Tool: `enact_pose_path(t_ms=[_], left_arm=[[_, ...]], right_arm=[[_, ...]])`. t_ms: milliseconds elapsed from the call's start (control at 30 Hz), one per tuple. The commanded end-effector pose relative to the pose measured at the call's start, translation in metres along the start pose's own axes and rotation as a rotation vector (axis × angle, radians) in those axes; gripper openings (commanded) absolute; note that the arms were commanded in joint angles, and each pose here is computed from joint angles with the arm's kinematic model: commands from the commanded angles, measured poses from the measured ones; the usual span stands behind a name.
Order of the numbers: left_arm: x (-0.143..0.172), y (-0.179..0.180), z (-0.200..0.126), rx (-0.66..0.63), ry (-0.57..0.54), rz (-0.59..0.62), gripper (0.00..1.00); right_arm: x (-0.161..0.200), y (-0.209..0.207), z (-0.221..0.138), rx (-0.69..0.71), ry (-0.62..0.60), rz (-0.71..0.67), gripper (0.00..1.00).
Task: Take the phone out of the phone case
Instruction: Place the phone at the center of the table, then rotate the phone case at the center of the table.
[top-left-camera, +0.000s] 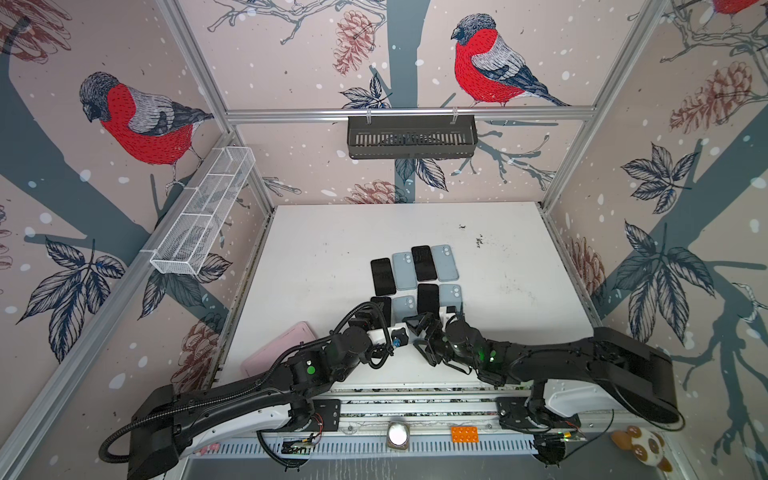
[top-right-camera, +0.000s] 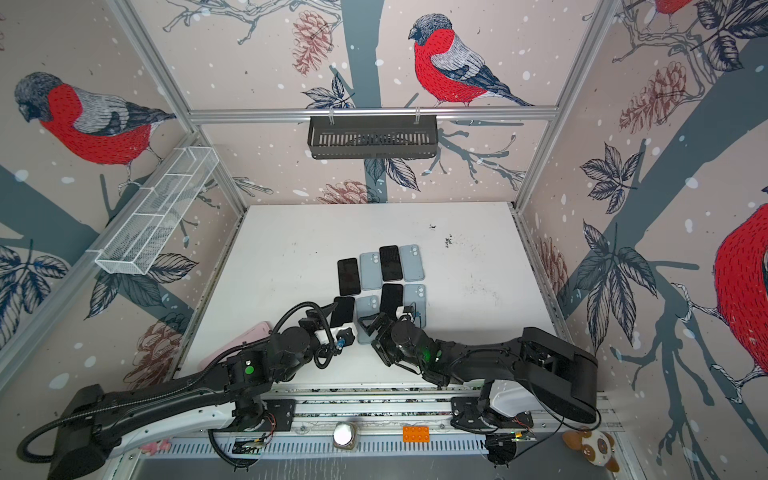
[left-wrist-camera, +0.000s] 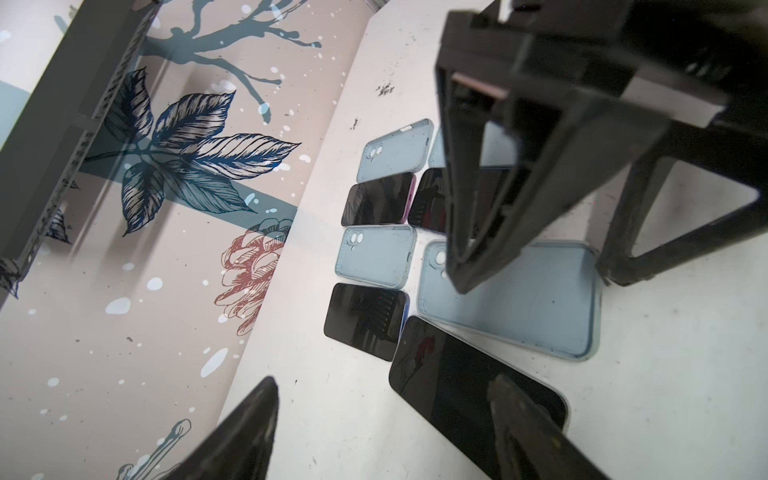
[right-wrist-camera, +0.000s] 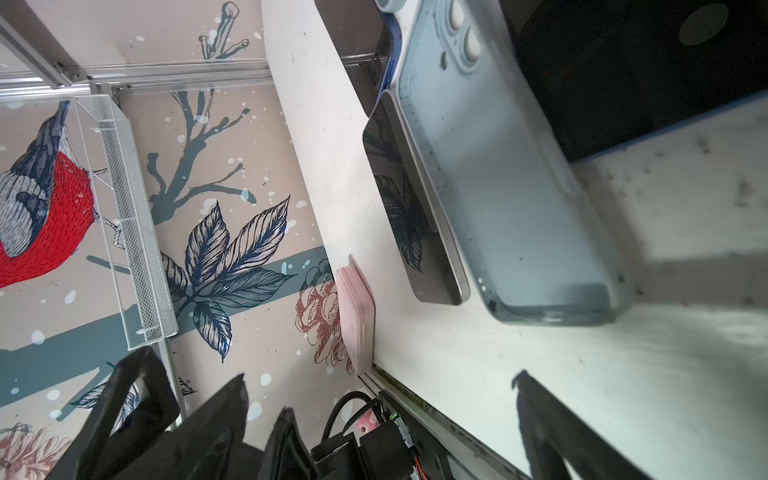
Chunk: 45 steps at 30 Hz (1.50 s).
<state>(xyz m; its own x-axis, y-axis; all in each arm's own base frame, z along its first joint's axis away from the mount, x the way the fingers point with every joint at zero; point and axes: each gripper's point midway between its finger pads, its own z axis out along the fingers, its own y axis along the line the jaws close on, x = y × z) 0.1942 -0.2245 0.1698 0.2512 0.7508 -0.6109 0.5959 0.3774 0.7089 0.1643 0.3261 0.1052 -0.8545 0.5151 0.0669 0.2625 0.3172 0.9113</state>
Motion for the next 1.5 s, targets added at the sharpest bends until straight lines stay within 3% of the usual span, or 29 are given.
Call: enact_pose_path(t_ms=[0, 133, 233, 333, 467, 567, 933, 1233, 1467], left_arm=[[-0.007, 0.018, -0.002, -0.059, -0.003, -0.126, 0.83], [-0.015, 0.036, -0.005, -0.106, 0.000, -0.239, 0.84], [-0.020, 0.061, -0.006, -0.159, 0.020, -0.377, 0.86], [-0.020, 0.087, -0.007, -0.196, 0.062, -0.565, 0.87], [-0.015, 0.100, -0.006, -0.216, 0.133, -0.765, 0.89], [-0.004, 0.098, -0.005, -0.247, 0.205, -0.864, 0.90], [0.060, 0.068, -0.020, -0.372, 0.436, -1.147, 0.93], [0.086, 0.045, -0.031, -0.388, 0.478, -1.246, 0.95], [0.091, 0.035, -0.030, -0.364, 0.457, -1.309, 0.95]], right_arm=[[-0.006, -0.010, -0.015, 0.059, -0.018, -0.093, 1.00], [-0.022, -0.002, -0.036, 0.041, -0.074, -0.216, 0.98], [-0.039, 0.004, -0.042, 0.112, -0.090, -0.428, 0.87], [-0.057, -0.002, -0.041, 0.248, -0.070, -0.578, 0.68], [-0.061, -0.018, -0.032, 0.374, 0.013, -0.698, 0.31], [-0.060, -0.033, -0.022, 0.430, 0.060, -0.730, 0.18], [-0.051, -0.056, 0.021, 0.497, 0.151, -0.768, 0.13], [-0.047, -0.064, 0.036, 0.516, 0.171, -0.772, 0.12], [-0.058, -0.052, 0.040, 0.507, 0.121, -0.777, 0.14]])
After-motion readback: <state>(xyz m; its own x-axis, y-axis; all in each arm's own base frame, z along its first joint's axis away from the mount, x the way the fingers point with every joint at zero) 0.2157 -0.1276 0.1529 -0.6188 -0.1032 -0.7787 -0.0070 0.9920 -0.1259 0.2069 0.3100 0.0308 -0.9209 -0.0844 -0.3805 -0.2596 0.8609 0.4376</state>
